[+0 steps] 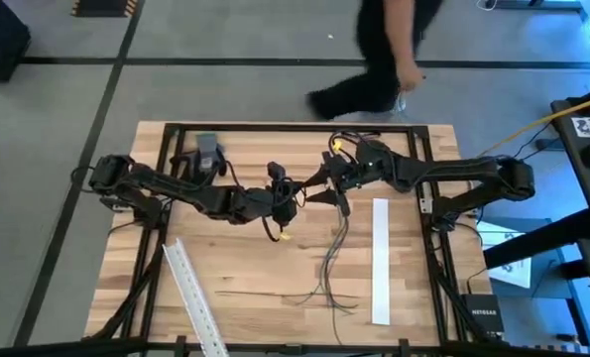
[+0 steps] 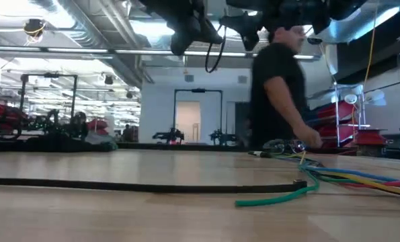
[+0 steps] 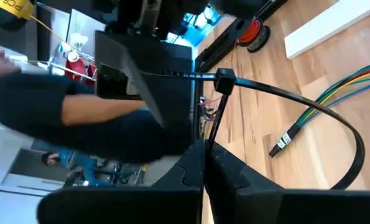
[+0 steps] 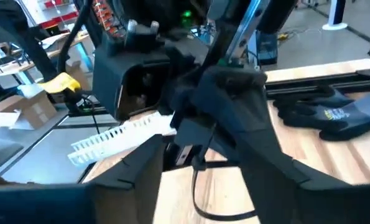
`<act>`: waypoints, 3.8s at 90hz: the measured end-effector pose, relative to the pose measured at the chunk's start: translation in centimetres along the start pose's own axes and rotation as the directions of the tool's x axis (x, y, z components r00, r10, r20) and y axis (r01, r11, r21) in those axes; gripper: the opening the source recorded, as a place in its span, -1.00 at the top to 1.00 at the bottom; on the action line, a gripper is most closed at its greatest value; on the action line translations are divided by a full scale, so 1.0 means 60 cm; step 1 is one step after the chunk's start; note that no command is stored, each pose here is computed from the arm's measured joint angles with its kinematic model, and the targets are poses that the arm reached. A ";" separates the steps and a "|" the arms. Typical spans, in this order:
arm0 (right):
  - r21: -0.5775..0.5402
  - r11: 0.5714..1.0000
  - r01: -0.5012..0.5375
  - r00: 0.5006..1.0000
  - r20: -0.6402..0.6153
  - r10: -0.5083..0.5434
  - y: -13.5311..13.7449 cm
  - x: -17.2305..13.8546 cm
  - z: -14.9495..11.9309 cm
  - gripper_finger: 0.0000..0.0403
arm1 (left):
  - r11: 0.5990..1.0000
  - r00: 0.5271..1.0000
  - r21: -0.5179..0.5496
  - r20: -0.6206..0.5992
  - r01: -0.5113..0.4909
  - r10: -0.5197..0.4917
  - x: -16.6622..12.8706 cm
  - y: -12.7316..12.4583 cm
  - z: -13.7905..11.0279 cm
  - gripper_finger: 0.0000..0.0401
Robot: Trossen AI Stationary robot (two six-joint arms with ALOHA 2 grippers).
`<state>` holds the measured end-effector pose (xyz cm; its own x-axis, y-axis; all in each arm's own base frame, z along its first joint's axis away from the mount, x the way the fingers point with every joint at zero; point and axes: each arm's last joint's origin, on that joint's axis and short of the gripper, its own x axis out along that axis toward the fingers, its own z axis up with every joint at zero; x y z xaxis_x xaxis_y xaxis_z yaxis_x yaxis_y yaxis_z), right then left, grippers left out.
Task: Ziptie cables
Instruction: Wrap the top black zip tie on the colored cables
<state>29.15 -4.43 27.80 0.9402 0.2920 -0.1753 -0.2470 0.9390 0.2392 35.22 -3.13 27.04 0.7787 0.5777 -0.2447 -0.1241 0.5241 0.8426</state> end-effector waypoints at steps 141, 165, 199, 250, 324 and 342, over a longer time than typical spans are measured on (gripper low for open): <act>-0.335 0.931 0.146 0.978 -0.092 -0.186 0.024 -0.038 0.111 1.00 | 0.985 0.978 0.077 -0.155 0.156 -0.143 0.009 -0.063 -0.026 1.00; -0.335 0.928 0.164 0.972 -0.104 -0.209 0.030 -0.044 0.127 1.00 | 0.985 0.974 0.063 -0.169 0.163 -0.151 0.009 -0.065 -0.029 1.00; -0.236 0.951 0.199 0.905 -0.329 -0.271 0.048 -0.080 0.139 0.67 | 0.989 0.978 -0.033 -0.146 0.145 -0.148 0.006 -0.065 -0.024 1.00; -0.070 0.934 0.350 0.867 -0.354 -0.351 0.063 -0.161 -0.027 0.48 | 0.981 0.984 -0.162 -0.125 0.109 -0.130 0.006 -0.059 -0.020 1.00; -0.006 0.711 0.703 0.609 -0.512 -0.606 -0.095 -0.070 -0.230 -0.27 | 0.980 0.979 -0.157 -0.143 0.125 -0.148 0.002 -0.064 -0.022 1.00; 0.031 0.719 0.694 0.611 -0.554 -0.565 -0.105 -0.052 -0.259 -0.19 | 0.980 0.978 -0.154 -0.145 0.126 -0.148 0.002 -0.064 -0.022 1.00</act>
<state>24.13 -8.42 12.02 0.5840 -0.2520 -0.7717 0.4818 0.8726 0.0797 34.98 -4.23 23.15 0.6913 0.5778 -0.4338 -0.1184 0.6829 0.7209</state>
